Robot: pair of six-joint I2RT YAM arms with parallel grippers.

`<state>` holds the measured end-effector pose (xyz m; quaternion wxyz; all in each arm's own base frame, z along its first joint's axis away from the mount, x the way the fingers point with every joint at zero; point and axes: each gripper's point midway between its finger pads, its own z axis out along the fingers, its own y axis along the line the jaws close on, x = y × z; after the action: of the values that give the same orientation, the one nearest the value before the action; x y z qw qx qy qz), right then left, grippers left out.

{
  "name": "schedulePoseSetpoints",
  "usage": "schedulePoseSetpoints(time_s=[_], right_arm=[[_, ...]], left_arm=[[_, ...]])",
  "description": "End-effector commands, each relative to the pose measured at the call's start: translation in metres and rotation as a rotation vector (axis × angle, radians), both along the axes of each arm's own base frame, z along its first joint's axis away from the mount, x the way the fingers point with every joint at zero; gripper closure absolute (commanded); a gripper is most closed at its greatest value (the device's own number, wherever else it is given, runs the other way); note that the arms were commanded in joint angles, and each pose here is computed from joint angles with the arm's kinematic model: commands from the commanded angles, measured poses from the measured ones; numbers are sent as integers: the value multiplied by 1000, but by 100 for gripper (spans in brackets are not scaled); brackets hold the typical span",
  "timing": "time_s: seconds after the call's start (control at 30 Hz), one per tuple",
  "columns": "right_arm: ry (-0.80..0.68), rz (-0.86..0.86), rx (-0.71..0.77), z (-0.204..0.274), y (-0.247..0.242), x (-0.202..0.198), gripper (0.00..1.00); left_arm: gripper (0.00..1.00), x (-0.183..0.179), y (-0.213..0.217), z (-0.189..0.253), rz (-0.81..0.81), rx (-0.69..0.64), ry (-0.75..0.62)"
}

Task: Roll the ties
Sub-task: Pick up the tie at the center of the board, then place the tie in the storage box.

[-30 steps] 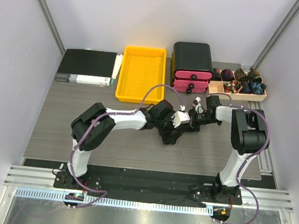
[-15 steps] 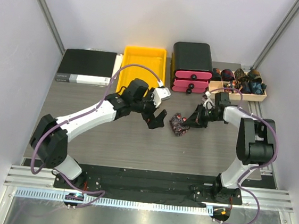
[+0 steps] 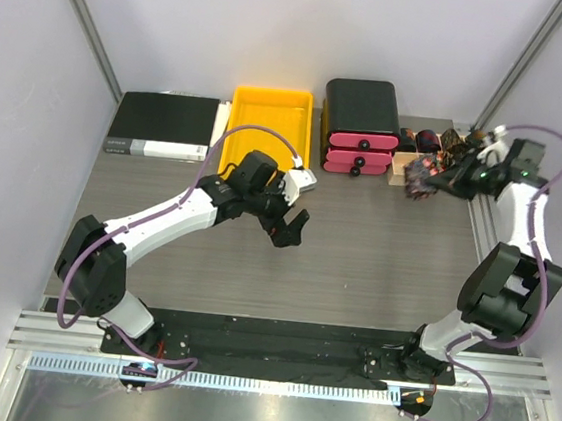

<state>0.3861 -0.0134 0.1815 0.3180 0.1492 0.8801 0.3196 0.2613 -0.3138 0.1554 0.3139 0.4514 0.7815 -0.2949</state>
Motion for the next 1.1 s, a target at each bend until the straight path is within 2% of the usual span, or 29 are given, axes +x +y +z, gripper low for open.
schedulePoseSetpoints(time_s=[0.0,0.13,0.23,0.43,0.8,1.07], right_arm=[[-146,-75,-198,49,-52,41,99],[-182,-172,-318,54,-84,82,99],[-185,-183,-396,48,-86,110,99],[-213,-144,-555,30,-57,151,99],[-150,-154,-743,-14,-47,175,99],[-122,-108,-765,-42,-36,184,99]], left_arm=[[0,6,2,13,36,-23,-26],[0,11,5,6,73,-3,-19],[0,11,9,-1,85,17,-18],[0,11,17,-7,112,35,-16],[0,8,20,-15,126,31,8],[0,7,20,-17,128,37,14]])
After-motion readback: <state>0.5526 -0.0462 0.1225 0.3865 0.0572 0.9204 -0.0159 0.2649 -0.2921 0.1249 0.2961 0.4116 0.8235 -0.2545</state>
